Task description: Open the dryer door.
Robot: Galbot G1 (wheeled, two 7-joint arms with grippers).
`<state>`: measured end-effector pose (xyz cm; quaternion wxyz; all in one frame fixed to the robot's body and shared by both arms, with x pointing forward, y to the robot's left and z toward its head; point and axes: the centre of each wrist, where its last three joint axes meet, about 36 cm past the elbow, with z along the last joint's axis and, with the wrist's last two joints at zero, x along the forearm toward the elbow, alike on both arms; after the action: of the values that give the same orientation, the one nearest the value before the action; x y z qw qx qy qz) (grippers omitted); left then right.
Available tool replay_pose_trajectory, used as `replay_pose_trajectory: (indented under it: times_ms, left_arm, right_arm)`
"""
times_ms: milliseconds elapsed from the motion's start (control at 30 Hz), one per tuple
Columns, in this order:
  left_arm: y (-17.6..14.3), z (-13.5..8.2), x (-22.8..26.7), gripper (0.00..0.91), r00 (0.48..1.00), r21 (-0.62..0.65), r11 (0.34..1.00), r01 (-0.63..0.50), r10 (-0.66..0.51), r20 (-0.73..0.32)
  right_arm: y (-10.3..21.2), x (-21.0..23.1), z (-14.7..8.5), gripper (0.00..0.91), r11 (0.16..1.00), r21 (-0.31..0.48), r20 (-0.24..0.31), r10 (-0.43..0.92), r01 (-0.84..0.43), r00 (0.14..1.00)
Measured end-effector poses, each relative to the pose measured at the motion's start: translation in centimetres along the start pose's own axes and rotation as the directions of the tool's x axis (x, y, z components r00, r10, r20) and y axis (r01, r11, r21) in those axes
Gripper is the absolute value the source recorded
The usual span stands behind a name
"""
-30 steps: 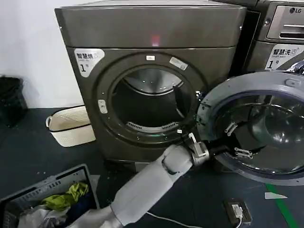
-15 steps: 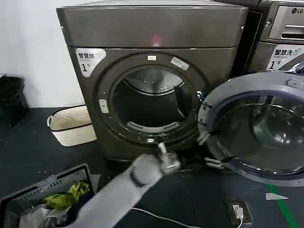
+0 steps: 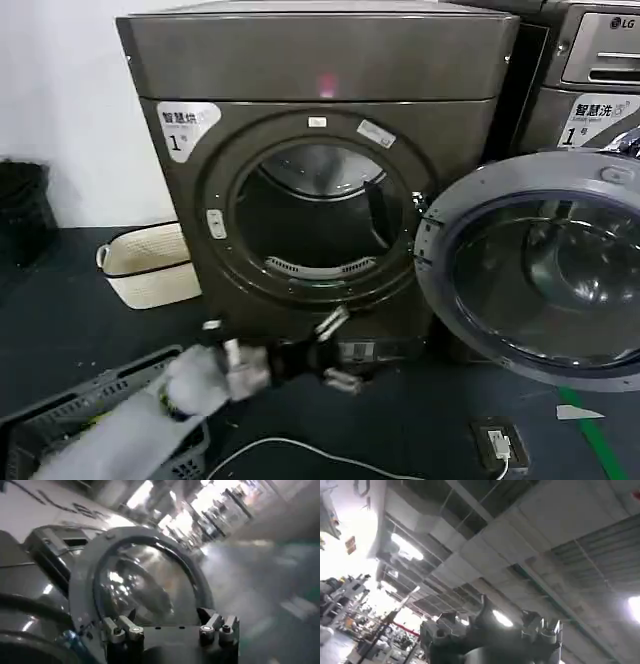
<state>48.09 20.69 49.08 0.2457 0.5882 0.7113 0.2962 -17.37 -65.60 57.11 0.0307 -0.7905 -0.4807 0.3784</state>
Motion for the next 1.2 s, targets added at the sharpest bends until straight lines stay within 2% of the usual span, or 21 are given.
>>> replay_pose_trajectory:
  times_ms: [267,367,567,667,833,1033,1200]
  left_arm:
    - [1.6,-0.7,8.9,0.907,0.979,-0.286,0.947,-0.148,0.1,-0.177]
    - [2.3,-1.0,12.4,0.907,0.956,-0.402,0.884,-0.237,0.139,-0.257]
    - [4.4,-1.6,18.0,0.907,0.881,-0.555,0.702,-0.447,0.236,-0.41]
    - [5.5,-1.7,20.0,0.907,0.811,-0.566,0.607,-0.558,0.256,-0.525]
    - [6.3,-2.1,22.0,0.907,0.663,-0.538,0.408,-0.738,0.291,-0.689]
    - [6.1,-2.2,24.2,0.907,0.385,-0.367,0.118,-0.923,0.335,-0.86]
    - [6.1,-2.2,25.8,0.907,0.226,-0.247,-0.025,-0.969,0.329,-0.917]
  right_arm:
    - [1.6,0.5,-0.4,0.907,0.999,-0.016,-0.001,-0.03,0.03,1.0]
    - [2.0,0.9,-0.3,0.907,0.999,-0.023,-0.018,-0.038,0.038,0.999]
    - [2.7,2.0,0.3,0.907,0.997,-0.056,-0.052,-0.064,0.061,0.997]
    - [3.0,2.3,0.8,0.907,0.995,-0.065,-0.068,-0.077,0.073,0.995]
    - [3.4,2.6,1.3,0.907,0.991,-0.094,-0.085,-0.098,0.09,0.992]
    - [4.2,2.5,1.2,0.907,0.984,-0.147,-0.093,-0.119,0.105,0.988]
    - [5.1,3.2,1.4,0.907,0.977,-0.17,-0.092,-0.145,0.128,0.985]
